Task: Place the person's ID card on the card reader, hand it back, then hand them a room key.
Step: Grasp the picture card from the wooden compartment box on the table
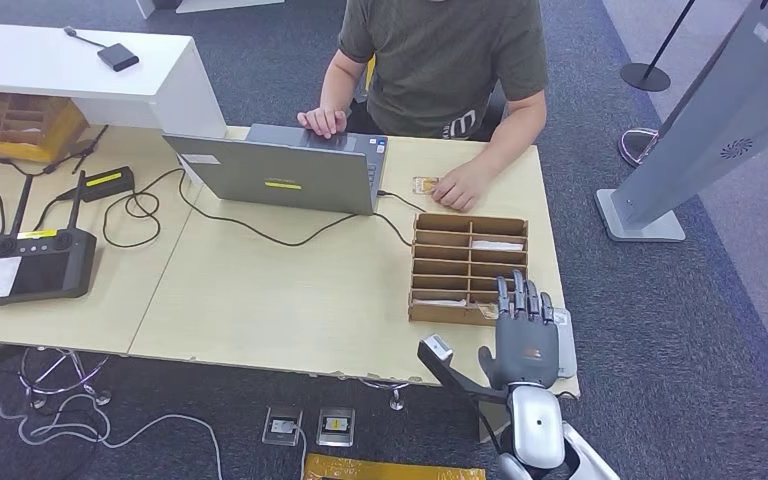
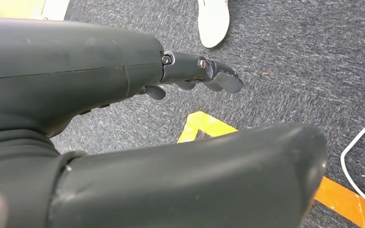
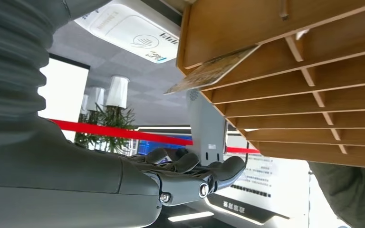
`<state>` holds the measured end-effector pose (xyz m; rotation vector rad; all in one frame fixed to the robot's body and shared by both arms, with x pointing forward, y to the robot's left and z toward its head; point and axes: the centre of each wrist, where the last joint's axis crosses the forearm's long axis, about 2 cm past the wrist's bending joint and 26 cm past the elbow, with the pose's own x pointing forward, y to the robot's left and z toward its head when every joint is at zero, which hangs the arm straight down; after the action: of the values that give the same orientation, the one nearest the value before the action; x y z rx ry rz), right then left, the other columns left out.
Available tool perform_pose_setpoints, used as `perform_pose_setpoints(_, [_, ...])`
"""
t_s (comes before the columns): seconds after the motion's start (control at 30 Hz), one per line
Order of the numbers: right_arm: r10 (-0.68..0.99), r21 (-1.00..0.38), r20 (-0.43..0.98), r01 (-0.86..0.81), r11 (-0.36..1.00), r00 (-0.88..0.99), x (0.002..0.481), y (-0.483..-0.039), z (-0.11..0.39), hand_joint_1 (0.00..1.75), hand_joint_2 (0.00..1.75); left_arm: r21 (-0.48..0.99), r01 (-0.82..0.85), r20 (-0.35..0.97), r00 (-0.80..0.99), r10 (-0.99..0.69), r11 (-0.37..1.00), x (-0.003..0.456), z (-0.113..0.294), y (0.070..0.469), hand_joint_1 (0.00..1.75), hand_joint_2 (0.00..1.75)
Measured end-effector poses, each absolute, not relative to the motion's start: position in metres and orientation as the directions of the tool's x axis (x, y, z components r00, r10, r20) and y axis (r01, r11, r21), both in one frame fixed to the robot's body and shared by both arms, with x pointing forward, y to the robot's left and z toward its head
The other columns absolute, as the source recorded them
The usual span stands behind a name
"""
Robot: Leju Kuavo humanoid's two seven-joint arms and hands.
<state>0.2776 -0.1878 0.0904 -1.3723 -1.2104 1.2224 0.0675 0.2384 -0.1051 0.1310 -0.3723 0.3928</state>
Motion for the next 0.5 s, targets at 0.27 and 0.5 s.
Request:
perform_pose_setpoints(0.27, [0.993, -0.990, -0.119, 0.080, -0.120, 0.022, 0.2770, -0.1875, 0.0896, 0.00, 1.75, 0.053, -0.399, 0.379, 0.856, 0.351, 0.915, 0.0676, -0.1051, 0.2389, 0.00, 0.00])
perform_pose_setpoints(0.5, [0.995, -0.993, -0.100, 0.070, -0.100, 0.000, 0.2769, -0.1838, 0.0901, 0.00, 1.75, 0.056, -0.403, 0.380, 0.854, 0.354, 0.913, 0.0677, -0.1052, 0.2396, 0.00, 0.00])
